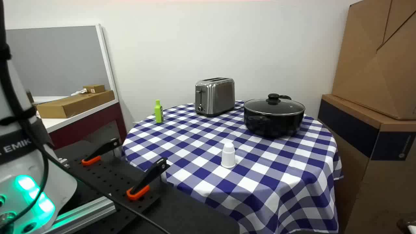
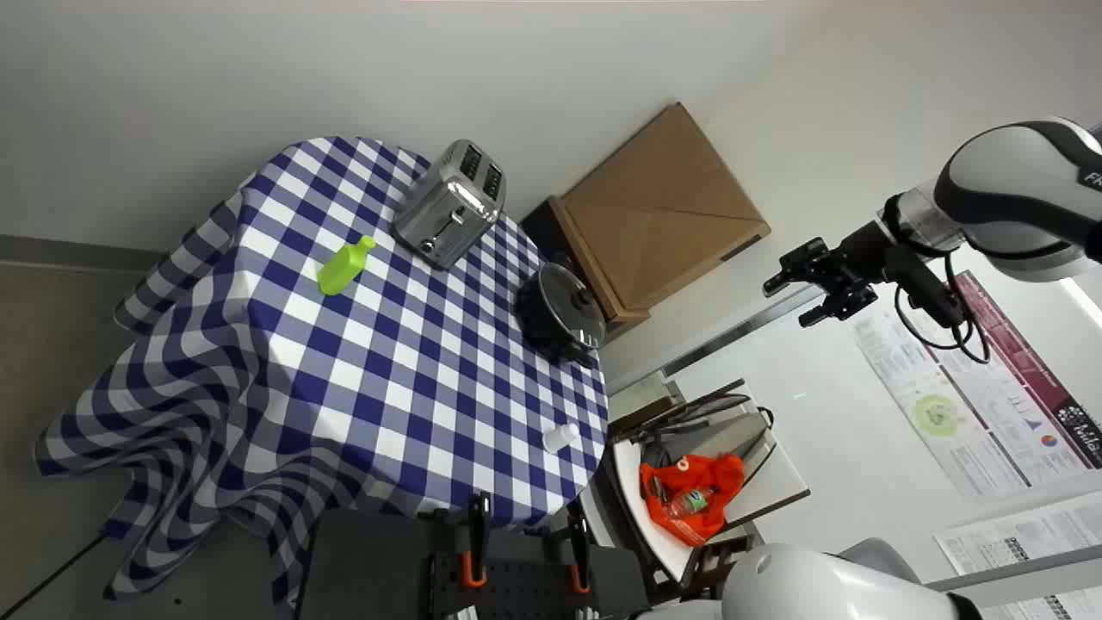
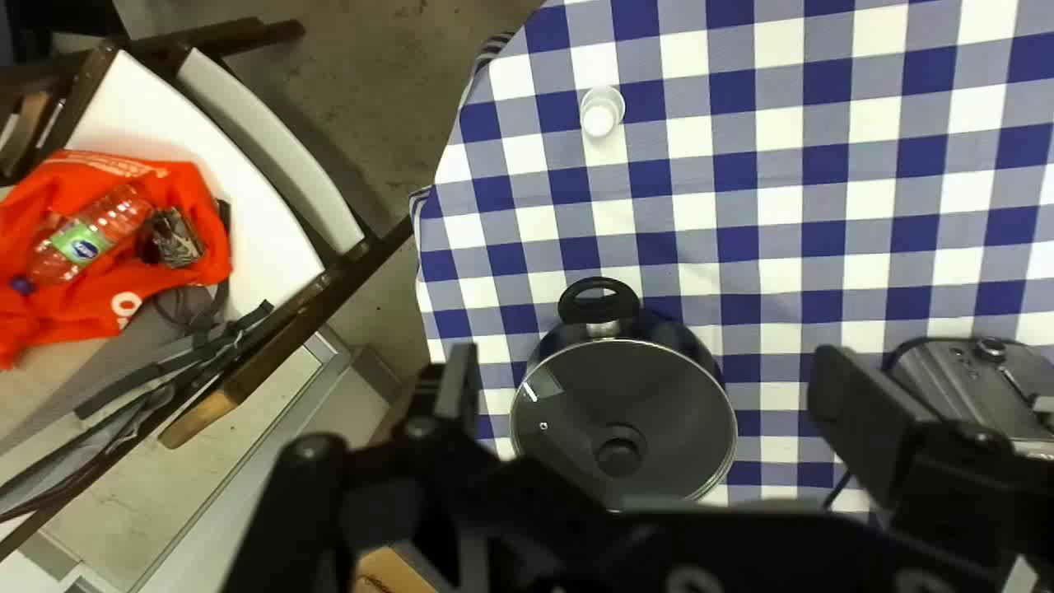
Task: Push the lever on the toaster downwards
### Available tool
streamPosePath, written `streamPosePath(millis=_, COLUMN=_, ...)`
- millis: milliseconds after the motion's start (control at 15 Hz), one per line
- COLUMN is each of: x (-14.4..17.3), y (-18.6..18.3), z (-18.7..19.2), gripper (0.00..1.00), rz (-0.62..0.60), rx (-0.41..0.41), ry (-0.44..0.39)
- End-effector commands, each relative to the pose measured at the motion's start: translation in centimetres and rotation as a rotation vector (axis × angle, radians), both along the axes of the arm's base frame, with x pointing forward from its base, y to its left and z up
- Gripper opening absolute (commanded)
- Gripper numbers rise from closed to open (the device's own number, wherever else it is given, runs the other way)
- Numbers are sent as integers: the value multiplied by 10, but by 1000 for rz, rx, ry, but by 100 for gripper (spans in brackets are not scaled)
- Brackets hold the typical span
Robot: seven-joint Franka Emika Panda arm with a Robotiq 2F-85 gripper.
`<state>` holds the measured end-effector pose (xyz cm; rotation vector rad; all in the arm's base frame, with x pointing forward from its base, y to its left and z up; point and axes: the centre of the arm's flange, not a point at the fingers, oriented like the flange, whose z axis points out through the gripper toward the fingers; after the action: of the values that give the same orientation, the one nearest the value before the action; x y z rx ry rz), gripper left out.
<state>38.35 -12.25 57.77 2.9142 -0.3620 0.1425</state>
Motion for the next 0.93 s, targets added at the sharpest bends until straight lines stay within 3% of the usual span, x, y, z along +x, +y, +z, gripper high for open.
streamPosePath(millis=0, x=0, y=0, z=0, gripper=100, rz=0, rx=0, ry=0)
streamPosePath(millis=333, x=15, y=11, z=-11, gripper=100, rz=32, rx=-22, ry=-45)
streamPosePath(millis=667, x=70, y=67, z=-39, gripper=100, rz=195, rx=-55, ry=-106)
streamPosePath(millis=733, x=81, y=84, z=-47, gripper=95, rz=240, rx=-60, ry=-114)
streamPosePath(millis=867, x=100, y=115, z=-63, gripper=71, rz=321, rx=-68, ry=-127)
